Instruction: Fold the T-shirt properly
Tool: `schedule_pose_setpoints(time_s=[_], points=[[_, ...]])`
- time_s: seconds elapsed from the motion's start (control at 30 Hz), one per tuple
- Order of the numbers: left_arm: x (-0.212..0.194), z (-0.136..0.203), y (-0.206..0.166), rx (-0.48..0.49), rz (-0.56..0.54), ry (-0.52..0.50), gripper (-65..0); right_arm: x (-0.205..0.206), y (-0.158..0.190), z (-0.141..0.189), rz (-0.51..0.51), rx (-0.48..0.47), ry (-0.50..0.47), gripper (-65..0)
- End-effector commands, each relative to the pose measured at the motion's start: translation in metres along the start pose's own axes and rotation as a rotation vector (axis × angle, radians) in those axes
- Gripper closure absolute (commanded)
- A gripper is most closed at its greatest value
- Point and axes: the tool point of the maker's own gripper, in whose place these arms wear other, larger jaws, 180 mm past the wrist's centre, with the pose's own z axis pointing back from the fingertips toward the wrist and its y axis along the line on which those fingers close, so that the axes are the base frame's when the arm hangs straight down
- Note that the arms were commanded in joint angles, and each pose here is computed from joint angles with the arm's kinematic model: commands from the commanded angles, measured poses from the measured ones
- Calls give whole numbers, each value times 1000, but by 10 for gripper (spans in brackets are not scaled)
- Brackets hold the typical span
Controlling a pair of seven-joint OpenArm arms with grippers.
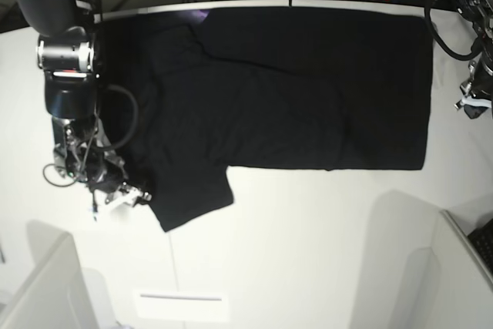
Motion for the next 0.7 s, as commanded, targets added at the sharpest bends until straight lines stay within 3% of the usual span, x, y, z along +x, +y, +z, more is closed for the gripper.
schedule_pose_setpoints(time_s=[0.0,0.27,0.67], points=[[16,3,-1,-2,-19,-46,-84,-16,-5,0,38,-38,87,-264],[15,4,0,0,-20,-43,-84,-10,-15,4,220,-104,143,-272],[2,-5,12,18,12,4,-86,-8,-12,3,253,-105,144,-264]])
